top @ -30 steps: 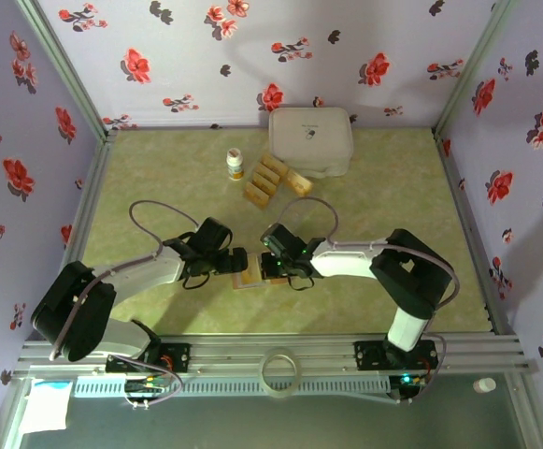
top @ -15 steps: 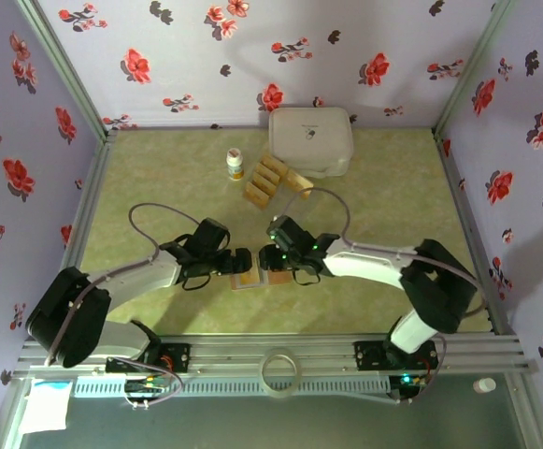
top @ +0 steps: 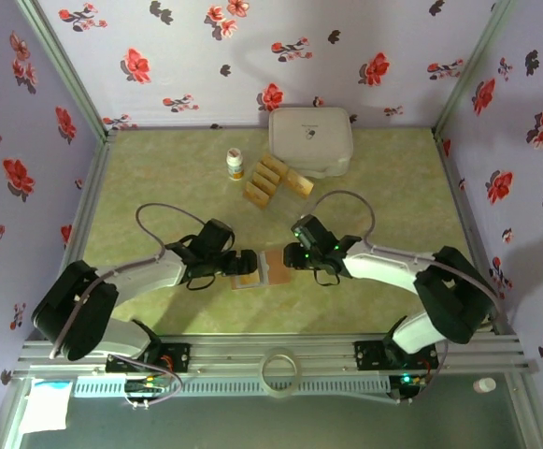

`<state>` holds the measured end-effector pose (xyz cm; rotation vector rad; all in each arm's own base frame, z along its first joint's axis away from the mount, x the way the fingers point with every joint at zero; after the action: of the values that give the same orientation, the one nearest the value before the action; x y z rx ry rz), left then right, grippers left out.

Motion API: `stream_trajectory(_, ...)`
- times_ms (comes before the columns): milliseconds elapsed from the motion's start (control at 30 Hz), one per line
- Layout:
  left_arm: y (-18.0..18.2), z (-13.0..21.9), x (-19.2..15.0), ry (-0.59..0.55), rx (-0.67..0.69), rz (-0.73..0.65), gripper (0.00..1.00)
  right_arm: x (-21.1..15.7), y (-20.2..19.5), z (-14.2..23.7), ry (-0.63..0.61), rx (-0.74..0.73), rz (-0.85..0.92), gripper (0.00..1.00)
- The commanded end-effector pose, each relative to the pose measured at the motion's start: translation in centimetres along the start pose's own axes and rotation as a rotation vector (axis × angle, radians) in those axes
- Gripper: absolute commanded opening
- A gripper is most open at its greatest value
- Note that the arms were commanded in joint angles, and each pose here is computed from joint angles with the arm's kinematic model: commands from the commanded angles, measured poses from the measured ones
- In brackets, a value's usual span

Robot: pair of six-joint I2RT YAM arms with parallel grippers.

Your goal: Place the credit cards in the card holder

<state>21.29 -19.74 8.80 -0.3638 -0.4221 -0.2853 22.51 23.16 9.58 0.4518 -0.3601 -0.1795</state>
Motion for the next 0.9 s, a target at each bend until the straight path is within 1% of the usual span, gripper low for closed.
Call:
stream_trajectory(0, -0.6, -0.4, 0.5, -0.003, -0.018, -0.019, 1.0, -0.1, -0.2, -1.3, 0.008, 0.005, 0.0, 0.18)
stream_trajectory(67, -0.7, -0.6, 0.5, -0.001, -0.021, -0.026, 1.0, -0.2, -0.3, -1.6, 0.014, 0.011, -0.005, 0.06)
stream_trajectory(167, -1.0, -0.9, 0.7, 0.0, -0.032, -0.038, 1.0, -0.5, -0.5, -1.8, 0.019, 0.013, -0.012, 0.0)
stream_trajectory(467, -2.3, -1.0, 1.8, -0.025, -0.081, -0.066, 1.0, -1.2, -1.0, -2.6, 0.039, 0.03, -0.045, 0.0)
stream_trajectory(733, -3.7, 2.0, 3.3, -0.124, -0.142, -0.073, 1.0, -1.3, -1.0, -3.5, 0.052, 0.033, -0.055, 0.0)
stream_trajectory(867, -5.3, 3.5, 4.3, -0.183, -0.205, -0.078, 1.0, -1.3, -0.8, -3.8, 0.057, 0.038, -0.057, 0.0)
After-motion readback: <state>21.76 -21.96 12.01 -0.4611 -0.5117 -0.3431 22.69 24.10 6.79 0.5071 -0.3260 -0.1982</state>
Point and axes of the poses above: each hand's point on the last joint's axis, 136 mm out from that joint toward the fingers, its own z axis back along the fingers, its own y axis along the line the jaws close on, x = y × z, the point moved 6 cm from there along z, back along the fingers, and after that the axes turned 14 degrees about -z, right-handed, at the moved point
